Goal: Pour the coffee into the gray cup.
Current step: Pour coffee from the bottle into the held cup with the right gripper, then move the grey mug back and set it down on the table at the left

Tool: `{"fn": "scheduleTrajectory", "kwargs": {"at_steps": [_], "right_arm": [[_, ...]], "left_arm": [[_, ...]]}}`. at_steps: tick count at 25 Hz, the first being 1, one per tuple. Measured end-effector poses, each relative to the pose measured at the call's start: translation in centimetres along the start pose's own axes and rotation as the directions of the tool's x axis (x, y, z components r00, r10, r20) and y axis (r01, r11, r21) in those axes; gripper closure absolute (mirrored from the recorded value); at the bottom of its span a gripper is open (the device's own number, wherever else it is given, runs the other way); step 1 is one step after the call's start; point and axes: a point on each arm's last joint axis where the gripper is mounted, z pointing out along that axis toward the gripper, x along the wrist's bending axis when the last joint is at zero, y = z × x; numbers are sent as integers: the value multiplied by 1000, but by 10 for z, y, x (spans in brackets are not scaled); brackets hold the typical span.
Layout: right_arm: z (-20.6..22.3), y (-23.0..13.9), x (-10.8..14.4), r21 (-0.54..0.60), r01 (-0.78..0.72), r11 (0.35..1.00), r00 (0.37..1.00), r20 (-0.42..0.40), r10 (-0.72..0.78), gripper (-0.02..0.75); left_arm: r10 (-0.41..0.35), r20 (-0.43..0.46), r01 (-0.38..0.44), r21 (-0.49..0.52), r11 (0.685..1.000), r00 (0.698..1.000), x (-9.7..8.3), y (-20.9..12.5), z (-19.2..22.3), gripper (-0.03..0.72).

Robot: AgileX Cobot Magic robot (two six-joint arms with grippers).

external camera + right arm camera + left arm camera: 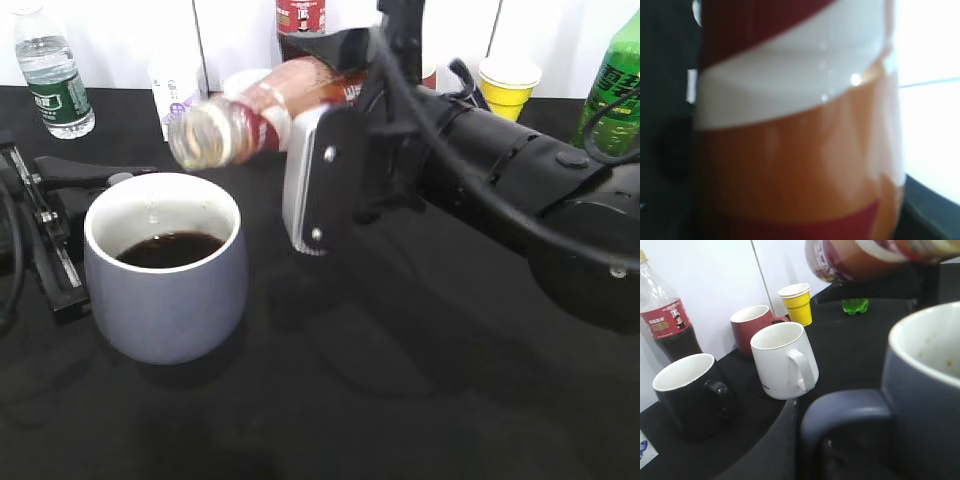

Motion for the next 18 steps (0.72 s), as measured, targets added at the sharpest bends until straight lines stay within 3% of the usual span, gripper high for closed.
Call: {"fn": "scheduleTrajectory", "kwargs": {"at_steps": [3, 5, 7, 9, 10, 13, 15, 18], "right_arm": [[0, 0, 0, 1, -321, 947, 947, -3, 321, 210], [0, 0, 0, 2, -570, 822, 822, -2, 570, 210], [0, 0, 0, 3, -773, 634, 634, -2, 773, 210], [0, 0, 0, 3, -877, 480, 480, -1, 877, 210], [0, 0, 0, 3, -895, 446, 446, -1, 895, 210], [0, 0, 0, 3, -905, 426, 426, -1, 905, 210], [0, 0, 0, 3, -905, 426, 426, -1, 905, 210], [0, 0, 0, 3, -905, 426, 426, -1, 905, 210]], "left_arm": [[-2, -2, 2, -1, 1000, 1000, 0, 0, 0, 650], [-4, -6, 4, -2, 1000, 1000, 1, 0, 0, 650], [-9, -12, 9, -4, 1000, 1000, 1, 0, 0, 650], [-14, -19, 14, -6, 1000, 1000, 2, 0, 0, 650], [-23, -31, 23, -10, 1000, 999, 3, 1, 0, 650], [-81, -111, 79, -23, 997, 990, 10, 1, -1, 650], [-117, -223, 111, -40, 993, 968, 21, 0, -2, 650], [-107, -389, 127, 28, 991, 915, 38, -23, 2, 650]]}}
